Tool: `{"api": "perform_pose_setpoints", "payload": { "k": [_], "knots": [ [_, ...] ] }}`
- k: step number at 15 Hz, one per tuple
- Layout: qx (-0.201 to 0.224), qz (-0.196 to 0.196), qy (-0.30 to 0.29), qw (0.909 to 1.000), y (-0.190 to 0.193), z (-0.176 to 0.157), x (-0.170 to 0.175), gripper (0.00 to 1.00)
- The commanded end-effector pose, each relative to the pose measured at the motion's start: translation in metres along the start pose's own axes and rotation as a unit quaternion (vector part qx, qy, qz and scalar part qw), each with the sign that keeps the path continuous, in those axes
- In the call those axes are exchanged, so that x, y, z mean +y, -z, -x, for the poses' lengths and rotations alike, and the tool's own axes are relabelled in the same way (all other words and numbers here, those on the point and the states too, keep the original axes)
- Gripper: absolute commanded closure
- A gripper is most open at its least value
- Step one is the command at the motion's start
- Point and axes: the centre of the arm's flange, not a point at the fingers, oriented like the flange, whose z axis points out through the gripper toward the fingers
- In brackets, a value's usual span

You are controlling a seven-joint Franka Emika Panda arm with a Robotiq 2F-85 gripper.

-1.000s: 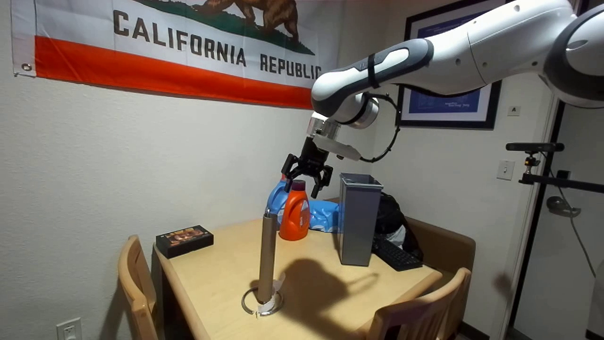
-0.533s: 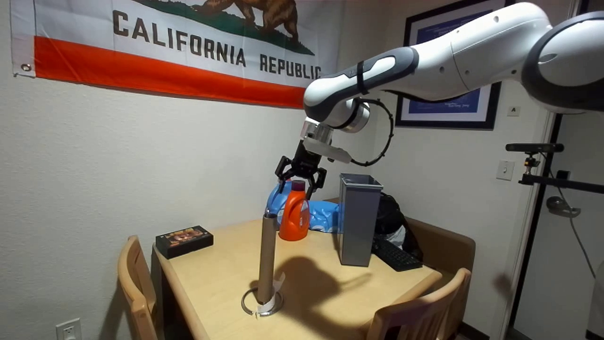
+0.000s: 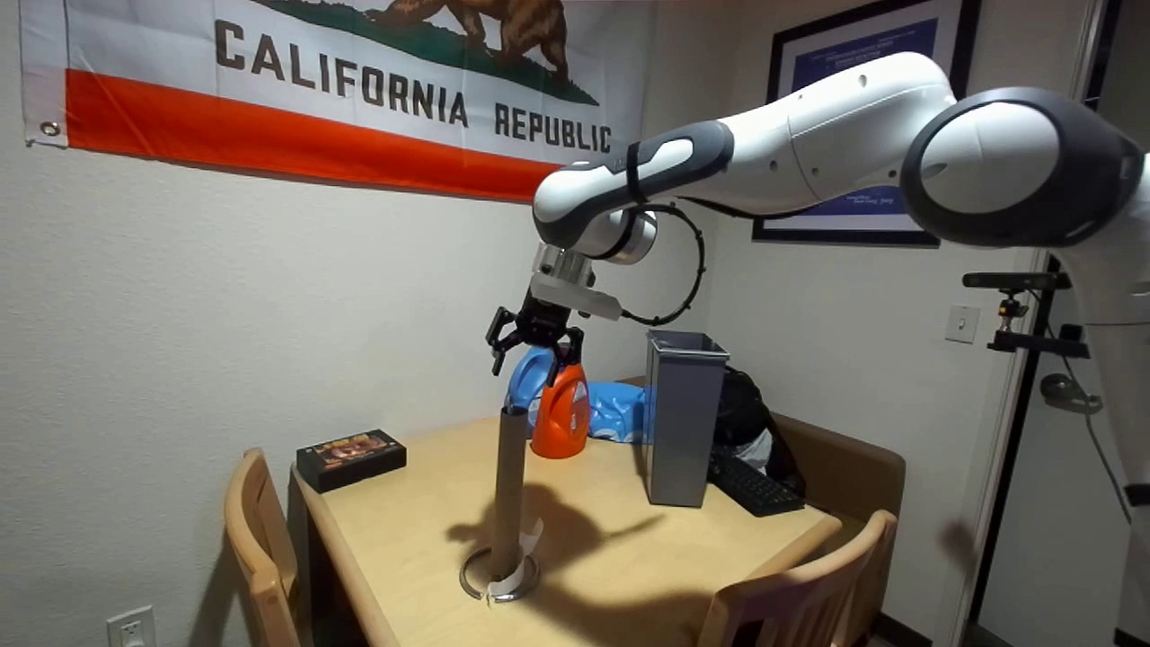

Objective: Take the paper towel core from the paper towel stand and put it in the gray bin

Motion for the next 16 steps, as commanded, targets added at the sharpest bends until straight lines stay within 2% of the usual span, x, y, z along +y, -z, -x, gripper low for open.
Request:
{"api": "perform_pose_setpoints", "payload": {
  "k": [1, 9, 16],
  "knots": [
    [-0.005, 0.025, -0.022, 0.9994, -0.013, -0.021, -0.019, 0.0],
    [-0.012, 0.075, -0.076, 0.9942, -0.052, -0.035, -0.014, 0.0],
    [-0.021, 0.112, -0.057, 0.9918, -0.066, -0.031, -0.022, 0.0]
  ]
}}
